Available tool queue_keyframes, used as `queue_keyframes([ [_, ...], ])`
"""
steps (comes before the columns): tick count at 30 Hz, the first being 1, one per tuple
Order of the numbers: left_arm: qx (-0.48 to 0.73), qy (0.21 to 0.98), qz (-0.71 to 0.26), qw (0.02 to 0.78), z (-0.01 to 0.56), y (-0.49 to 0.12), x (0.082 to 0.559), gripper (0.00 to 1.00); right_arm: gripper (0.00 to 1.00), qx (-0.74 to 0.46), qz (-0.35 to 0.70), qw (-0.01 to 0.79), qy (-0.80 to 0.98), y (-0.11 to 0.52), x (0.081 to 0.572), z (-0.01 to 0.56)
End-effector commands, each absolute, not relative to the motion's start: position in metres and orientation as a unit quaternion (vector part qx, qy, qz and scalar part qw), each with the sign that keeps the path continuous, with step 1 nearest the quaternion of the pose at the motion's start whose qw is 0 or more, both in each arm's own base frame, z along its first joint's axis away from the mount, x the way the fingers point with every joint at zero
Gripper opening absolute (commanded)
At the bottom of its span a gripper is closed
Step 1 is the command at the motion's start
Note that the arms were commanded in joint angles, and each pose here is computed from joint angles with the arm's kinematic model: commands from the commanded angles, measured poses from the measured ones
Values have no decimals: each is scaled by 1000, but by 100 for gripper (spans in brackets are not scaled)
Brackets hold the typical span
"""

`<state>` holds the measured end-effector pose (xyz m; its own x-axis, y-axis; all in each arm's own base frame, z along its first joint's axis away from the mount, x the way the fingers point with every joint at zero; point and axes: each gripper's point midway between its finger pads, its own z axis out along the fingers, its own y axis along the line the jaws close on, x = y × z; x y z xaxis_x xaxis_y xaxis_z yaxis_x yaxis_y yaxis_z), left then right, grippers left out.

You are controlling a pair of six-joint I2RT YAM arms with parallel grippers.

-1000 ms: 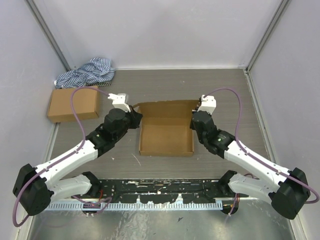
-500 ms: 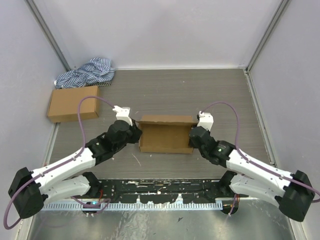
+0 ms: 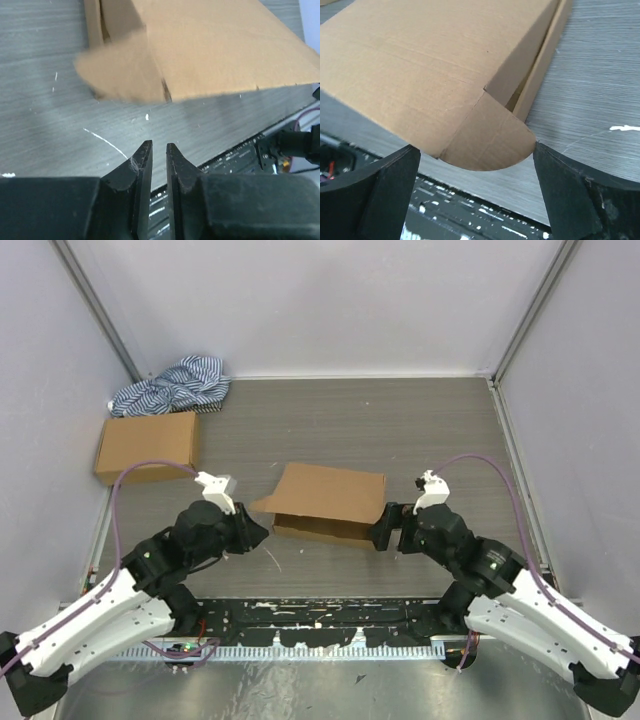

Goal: Fold the paper box

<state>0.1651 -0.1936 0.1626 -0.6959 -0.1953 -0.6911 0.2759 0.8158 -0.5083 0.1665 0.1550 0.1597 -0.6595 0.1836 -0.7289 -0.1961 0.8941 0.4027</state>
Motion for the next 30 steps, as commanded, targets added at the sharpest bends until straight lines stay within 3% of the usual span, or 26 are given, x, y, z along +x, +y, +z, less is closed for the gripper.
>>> queue_keyframes([
  [1,9,872,-331,361,159,-186,142,23,100,-40,316,425,847,169,149,209],
  [9,-11,813,-321,485,215,-167,172,18,96,-28,258,465,846,156,171,228],
  [11,-13,812,-288,507,221,-161,185,19,77,-31,238,463,853,161,180,221],
  [15,16,829,-211,518,220,-168,213,20,23,-31,211,453,866,177,200,199],
  [16,25,832,-201,517,221,-174,219,20,18,-30,203,451,868,180,205,194],
  [22,86,842,-180,502,210,-225,257,19,16,-25,150,446,882,190,231,170],
  [30,111,908,-82,395,115,-230,270,7,15,-45,98,373,921,202,245,93],
])
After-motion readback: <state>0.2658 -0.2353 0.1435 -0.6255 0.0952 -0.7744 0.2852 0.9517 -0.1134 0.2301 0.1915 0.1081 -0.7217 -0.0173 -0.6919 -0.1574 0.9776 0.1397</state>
